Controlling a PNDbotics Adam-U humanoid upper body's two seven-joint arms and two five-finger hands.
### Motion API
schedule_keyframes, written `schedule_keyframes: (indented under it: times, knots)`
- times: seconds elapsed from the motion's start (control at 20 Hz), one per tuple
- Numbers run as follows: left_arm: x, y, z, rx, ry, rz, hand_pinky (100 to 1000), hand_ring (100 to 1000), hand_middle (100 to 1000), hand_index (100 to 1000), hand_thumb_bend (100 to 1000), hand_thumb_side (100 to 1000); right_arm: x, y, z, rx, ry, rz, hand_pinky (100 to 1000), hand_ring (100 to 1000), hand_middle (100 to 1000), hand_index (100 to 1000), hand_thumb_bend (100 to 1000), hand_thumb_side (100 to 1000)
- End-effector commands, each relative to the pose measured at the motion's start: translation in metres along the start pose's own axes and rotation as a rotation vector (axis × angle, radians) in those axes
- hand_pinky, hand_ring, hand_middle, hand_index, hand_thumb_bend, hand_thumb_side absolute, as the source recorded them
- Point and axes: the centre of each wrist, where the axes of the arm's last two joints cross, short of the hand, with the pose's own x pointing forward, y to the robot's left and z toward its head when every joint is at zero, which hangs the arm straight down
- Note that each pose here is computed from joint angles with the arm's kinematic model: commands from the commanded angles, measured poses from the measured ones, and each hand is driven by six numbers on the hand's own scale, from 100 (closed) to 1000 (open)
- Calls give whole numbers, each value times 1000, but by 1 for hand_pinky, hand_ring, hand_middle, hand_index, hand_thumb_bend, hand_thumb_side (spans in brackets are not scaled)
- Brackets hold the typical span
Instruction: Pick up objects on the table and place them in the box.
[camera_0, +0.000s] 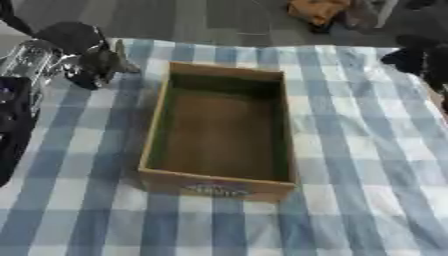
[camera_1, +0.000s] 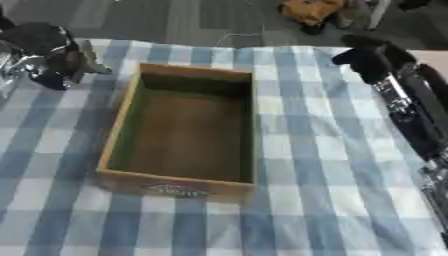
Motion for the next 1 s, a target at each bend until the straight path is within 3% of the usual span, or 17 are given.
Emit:
schedule_keyframes:
  times: [0.05,0.45,1.0]
  knots:
    - [-10,27,3,51,14,-31,474,489,256,312,100,240,2,-5,0,-3,-9,7,895,856,706,891,480,1000]
    - [-2,49,3,74,-66,-40,479,489,255,313,100,239,1,-4,2,1,1,3,894,856,707,891,507,1000]
    - [21,83,8,144,-229,132,480,472,257,323,100,248,0,-1,3,12,4,-12,894,857,707,891,536,1000]
